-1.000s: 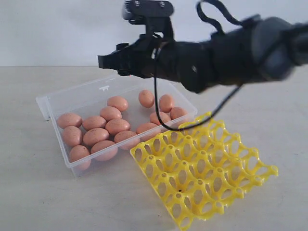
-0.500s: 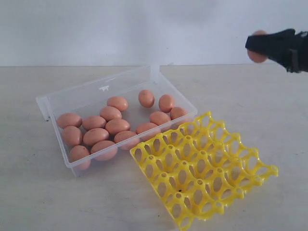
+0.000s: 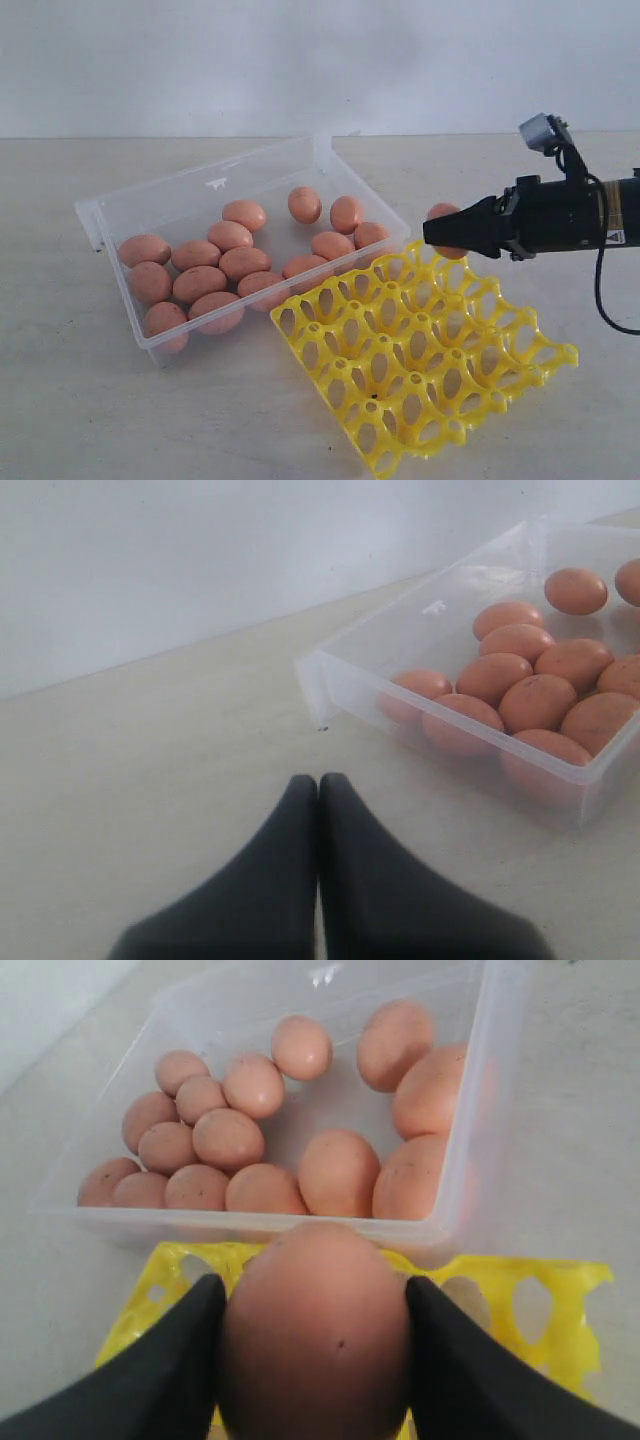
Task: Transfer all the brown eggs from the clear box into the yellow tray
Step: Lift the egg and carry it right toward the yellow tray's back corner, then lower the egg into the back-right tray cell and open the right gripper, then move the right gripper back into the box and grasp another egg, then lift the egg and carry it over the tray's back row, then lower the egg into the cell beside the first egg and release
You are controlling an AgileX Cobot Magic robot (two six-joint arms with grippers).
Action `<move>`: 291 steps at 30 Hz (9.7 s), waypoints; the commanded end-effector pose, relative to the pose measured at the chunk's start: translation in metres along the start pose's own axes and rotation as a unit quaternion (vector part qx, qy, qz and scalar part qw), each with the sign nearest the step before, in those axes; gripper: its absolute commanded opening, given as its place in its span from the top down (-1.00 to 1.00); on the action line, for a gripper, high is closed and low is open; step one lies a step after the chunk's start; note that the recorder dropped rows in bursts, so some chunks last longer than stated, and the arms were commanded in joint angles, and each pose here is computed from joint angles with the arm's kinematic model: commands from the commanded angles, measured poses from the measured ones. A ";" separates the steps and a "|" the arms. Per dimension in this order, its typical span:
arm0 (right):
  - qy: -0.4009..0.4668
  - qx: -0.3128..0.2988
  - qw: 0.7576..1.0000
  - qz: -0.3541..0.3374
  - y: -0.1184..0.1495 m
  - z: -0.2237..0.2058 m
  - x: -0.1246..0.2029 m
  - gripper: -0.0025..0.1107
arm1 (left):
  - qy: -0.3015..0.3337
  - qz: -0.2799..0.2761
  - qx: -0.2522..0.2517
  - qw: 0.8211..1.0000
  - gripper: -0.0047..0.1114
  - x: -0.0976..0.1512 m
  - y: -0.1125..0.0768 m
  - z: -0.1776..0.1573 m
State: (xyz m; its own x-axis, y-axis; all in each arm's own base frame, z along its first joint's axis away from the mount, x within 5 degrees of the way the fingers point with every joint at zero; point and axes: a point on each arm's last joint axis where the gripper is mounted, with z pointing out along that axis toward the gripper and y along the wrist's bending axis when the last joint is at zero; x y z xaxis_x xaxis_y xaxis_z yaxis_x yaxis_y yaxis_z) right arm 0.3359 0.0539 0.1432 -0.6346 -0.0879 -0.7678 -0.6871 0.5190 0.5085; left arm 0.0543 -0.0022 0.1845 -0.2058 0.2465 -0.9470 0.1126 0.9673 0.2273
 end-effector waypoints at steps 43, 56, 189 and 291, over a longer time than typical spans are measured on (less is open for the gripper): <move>-0.035 0.094 0.993 -0.066 -0.023 0.035 0.010 -0.05 | -0.006 -0.003 0.001 1.000 0.99 -0.001 0.000 0.000; -0.157 0.117 0.968 -0.156 0.039 -0.014 -0.070 0.00 | -0.006 -0.003 0.001 1.000 0.99 -0.001 0.000 0.000; -0.282 0.098 0.954 0.038 0.043 -0.111 -0.054 0.96 | -0.006 -0.004 0.000 1.000 0.99 -0.001 0.000 0.000; -0.212 0.542 0.786 -0.208 0.179 -0.136 -0.107 0.96 | -0.006 -0.004 0.000 1.000 0.99 -0.001 0.000 0.000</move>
State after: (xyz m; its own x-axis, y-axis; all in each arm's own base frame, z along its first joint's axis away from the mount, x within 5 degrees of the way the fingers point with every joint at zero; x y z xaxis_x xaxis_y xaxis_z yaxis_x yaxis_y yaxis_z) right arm 0.2297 0.0507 0.3666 -0.0760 -0.2198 -0.9726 -0.1765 0.9630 -0.2038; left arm 0.0543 -0.0022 0.1845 -0.2058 0.2465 -0.9470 0.1126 0.9673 0.2273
